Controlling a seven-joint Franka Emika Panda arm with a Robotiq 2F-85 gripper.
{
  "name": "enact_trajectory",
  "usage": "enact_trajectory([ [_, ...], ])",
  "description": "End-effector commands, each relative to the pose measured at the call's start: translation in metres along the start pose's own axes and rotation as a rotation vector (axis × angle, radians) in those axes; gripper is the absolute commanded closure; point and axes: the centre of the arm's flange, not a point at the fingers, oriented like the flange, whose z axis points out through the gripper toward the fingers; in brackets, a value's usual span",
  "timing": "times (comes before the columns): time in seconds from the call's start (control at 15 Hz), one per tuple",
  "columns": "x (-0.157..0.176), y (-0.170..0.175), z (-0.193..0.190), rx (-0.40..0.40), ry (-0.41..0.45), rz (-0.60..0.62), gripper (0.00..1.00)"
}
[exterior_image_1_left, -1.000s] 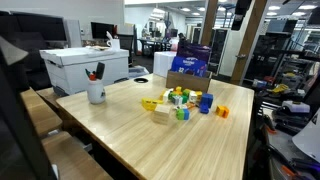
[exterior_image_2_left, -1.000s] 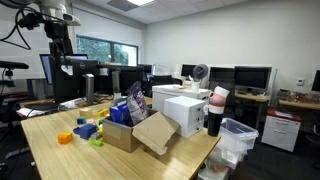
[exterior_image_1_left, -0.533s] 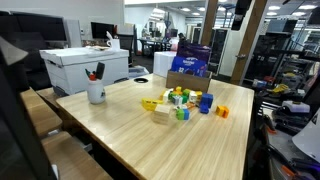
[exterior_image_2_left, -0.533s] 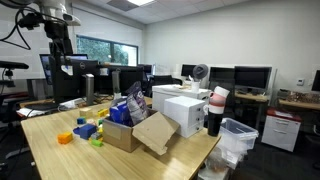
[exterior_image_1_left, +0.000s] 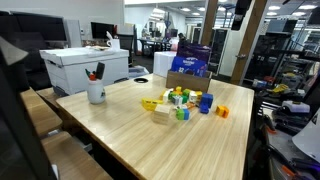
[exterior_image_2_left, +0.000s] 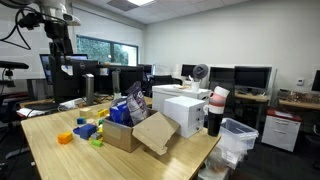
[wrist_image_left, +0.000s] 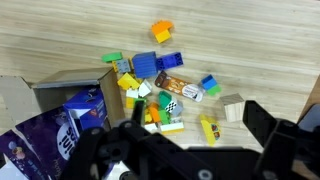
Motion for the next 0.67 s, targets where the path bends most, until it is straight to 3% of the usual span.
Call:
enact_trajectory([
  [0.0, 0.008, 0.003, 0.003, -0.001, -0.005, 0.015, 0.0],
  [0.6, 0.059, 0.031, 0.037, 0.004, -0.076, 0.153, 0.0],
])
